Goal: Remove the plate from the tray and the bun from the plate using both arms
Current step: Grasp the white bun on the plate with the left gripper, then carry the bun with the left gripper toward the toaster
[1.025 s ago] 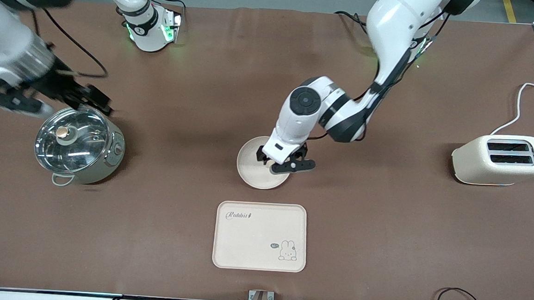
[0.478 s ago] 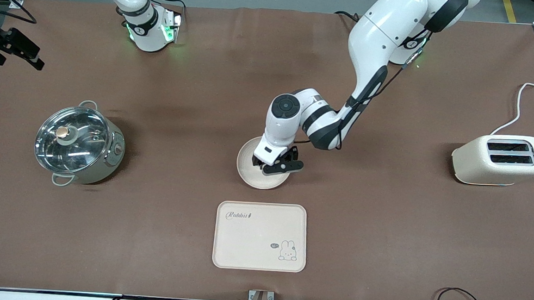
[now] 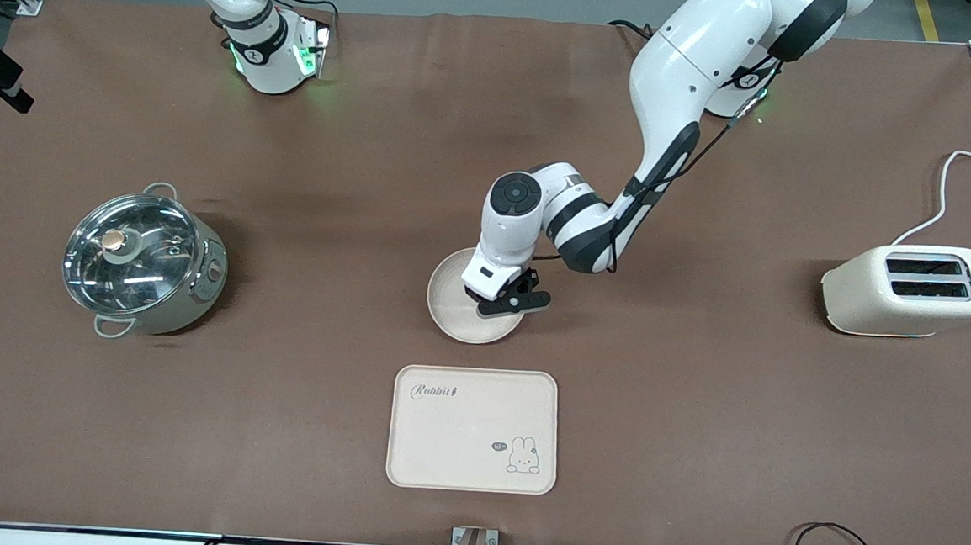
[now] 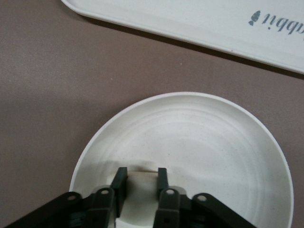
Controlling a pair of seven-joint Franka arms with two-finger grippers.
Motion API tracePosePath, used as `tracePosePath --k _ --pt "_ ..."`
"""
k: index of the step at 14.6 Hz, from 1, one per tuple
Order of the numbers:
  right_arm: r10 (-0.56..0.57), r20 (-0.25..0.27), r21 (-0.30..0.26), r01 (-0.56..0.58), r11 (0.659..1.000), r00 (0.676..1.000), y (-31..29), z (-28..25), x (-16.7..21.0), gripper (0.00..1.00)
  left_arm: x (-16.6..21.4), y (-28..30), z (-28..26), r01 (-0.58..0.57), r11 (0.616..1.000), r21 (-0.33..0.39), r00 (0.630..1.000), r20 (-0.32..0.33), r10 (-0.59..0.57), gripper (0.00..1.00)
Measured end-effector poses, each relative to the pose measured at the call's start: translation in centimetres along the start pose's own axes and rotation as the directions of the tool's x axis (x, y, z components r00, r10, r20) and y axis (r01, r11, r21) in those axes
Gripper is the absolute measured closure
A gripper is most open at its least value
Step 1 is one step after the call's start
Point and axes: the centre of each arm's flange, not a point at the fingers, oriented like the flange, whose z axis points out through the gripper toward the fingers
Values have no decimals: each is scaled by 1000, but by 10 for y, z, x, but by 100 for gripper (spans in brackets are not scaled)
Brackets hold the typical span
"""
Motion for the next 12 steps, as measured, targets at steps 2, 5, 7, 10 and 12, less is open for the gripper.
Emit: tracePosePath --k 2,5,7,10,12 --pt "3 20 -5 -2 1000 1000 0 4 12 0 0 0 0 -1 1000 1 1000 0 1 90" --pt "2 38 -9 -2 1000 999 -1 12 23 0 19 -7 -19 -28 999 43 1000 6 28 91" --pt "-7 44 -9 7 1000 999 -4 15 26 0 53 -21 -60 -69 996 52 997 32 67 91" --pt "-17 44 -9 18 1000 999 -9 15 27 0 121 -81 -127 -184 981 56 981 71 180 91" --pt "-20 46 -9 21 1000 999 -10 17 28 0 158 -143 -138 -246 967 68 966 97 239 91"
